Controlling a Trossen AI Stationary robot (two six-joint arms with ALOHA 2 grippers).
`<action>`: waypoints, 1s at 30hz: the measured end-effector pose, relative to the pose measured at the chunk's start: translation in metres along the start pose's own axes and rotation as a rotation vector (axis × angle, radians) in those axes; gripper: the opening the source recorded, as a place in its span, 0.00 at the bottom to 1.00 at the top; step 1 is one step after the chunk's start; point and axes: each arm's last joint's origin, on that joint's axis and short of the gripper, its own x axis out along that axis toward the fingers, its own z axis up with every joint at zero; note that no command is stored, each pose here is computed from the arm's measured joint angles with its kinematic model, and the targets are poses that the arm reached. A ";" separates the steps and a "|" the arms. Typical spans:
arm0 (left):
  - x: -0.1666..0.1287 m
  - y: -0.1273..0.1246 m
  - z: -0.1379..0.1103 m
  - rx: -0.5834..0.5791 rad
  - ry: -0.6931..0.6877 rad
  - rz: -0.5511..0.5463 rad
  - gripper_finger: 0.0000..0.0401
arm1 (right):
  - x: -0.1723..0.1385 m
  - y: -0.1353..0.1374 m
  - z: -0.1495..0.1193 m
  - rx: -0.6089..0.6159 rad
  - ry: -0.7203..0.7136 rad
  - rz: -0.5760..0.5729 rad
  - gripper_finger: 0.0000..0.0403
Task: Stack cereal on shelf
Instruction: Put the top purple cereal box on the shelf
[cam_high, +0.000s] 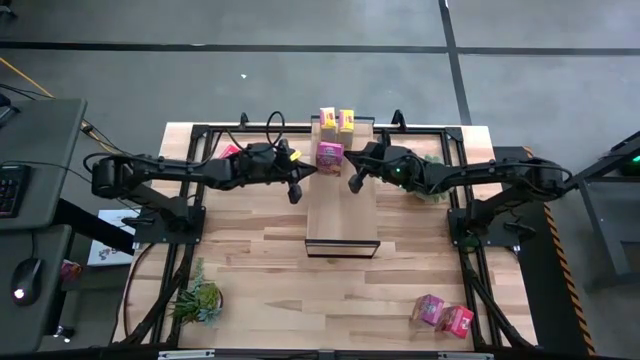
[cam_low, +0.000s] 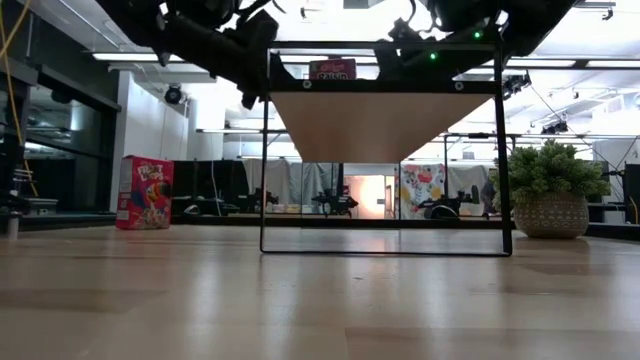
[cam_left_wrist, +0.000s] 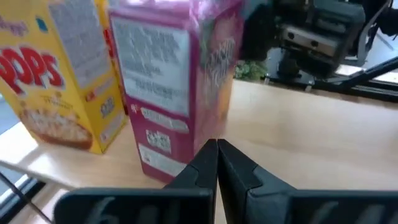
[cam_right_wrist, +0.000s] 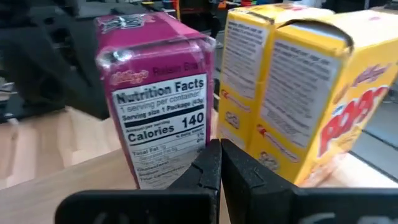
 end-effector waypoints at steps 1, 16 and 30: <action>0.001 0.001 0.000 0.000 -0.002 0.004 0.00 | 0.000 0.000 0.000 0.005 0.002 0.015 0.00; 0.020 0.031 -0.012 -0.018 -0.010 0.084 0.00 | 0.000 0.004 0.000 0.029 0.003 0.119 0.00; 0.023 0.038 -0.014 -0.025 -0.027 0.073 0.00 | -0.001 0.005 0.000 0.041 0.007 0.163 0.00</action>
